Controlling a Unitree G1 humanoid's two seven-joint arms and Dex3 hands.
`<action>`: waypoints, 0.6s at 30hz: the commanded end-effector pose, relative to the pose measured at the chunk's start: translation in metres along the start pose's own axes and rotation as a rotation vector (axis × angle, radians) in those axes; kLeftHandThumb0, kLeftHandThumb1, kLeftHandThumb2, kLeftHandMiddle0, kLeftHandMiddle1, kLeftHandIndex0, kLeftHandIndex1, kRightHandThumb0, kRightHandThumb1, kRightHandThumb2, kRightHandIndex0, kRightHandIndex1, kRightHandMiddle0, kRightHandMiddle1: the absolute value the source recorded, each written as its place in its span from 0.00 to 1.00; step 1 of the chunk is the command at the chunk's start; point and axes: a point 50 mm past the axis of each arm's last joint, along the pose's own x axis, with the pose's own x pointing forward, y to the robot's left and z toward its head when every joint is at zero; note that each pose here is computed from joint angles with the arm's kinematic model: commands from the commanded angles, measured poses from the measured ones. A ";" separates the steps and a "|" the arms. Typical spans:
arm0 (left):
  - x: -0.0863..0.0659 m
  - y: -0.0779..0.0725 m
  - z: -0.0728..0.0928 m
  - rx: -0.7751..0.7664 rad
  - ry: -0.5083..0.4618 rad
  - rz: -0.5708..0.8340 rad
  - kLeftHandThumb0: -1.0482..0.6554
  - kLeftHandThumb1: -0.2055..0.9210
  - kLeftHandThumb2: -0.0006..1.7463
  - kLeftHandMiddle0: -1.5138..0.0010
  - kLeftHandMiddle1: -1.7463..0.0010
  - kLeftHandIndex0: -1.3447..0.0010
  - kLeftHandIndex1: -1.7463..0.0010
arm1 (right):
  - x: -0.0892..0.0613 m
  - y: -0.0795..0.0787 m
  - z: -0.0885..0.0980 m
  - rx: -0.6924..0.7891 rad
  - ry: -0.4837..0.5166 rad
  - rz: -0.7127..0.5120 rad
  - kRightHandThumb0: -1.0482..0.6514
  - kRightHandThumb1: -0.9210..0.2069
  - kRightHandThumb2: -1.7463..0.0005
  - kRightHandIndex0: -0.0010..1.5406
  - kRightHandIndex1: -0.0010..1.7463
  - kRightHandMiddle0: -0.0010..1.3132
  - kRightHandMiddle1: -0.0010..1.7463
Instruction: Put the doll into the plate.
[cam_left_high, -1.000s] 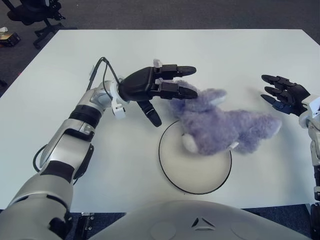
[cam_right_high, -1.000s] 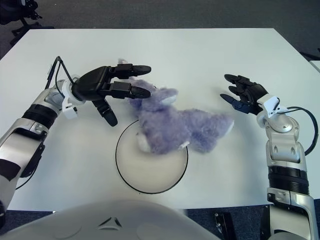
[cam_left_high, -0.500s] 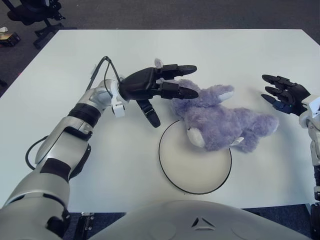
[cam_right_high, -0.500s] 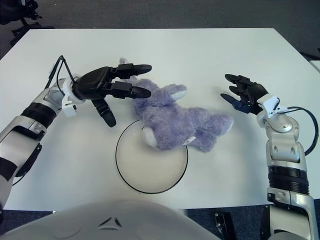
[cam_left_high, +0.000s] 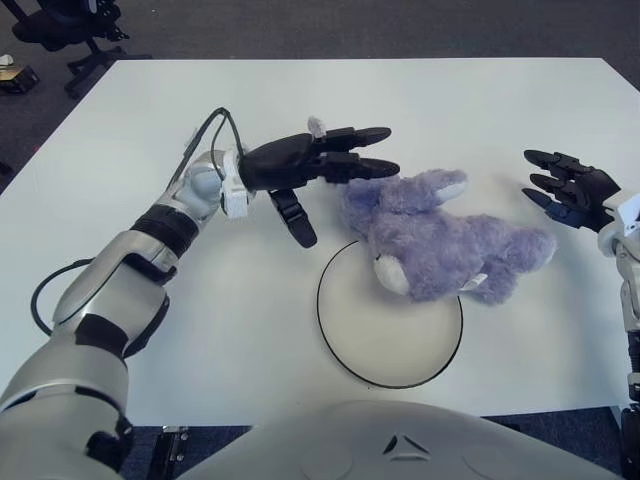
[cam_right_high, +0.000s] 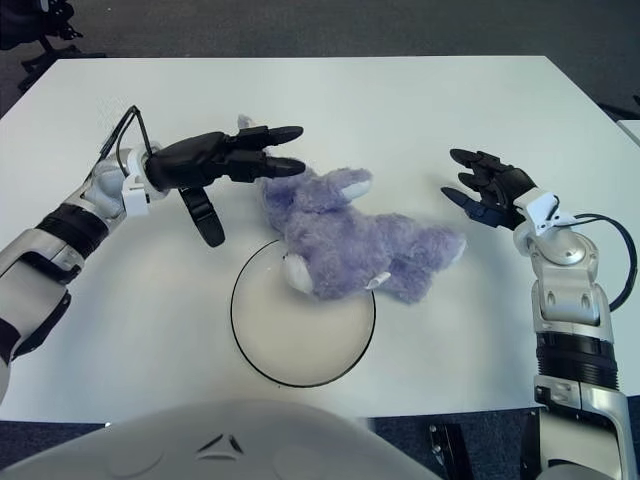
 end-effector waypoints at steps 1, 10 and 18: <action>-0.002 -0.002 0.000 -0.010 0.000 0.025 0.09 1.00 0.33 0.94 0.98 0.95 1.00 | -0.001 -0.001 -0.003 -0.011 0.015 -0.003 0.21 0.00 0.80 0.27 0.00 0.31 0.01; 0.002 -0.003 -0.003 0.003 0.002 0.047 0.09 1.00 0.34 0.92 0.99 0.93 0.99 | -0.002 -0.002 -0.005 -0.005 0.019 -0.002 0.21 0.00 0.81 0.27 0.00 0.31 0.01; 0.008 0.000 -0.012 0.056 0.045 0.142 0.08 1.00 0.34 0.91 0.99 0.87 0.97 | -0.001 -0.003 -0.007 -0.004 0.021 0.000 0.21 0.00 0.81 0.27 0.00 0.31 0.01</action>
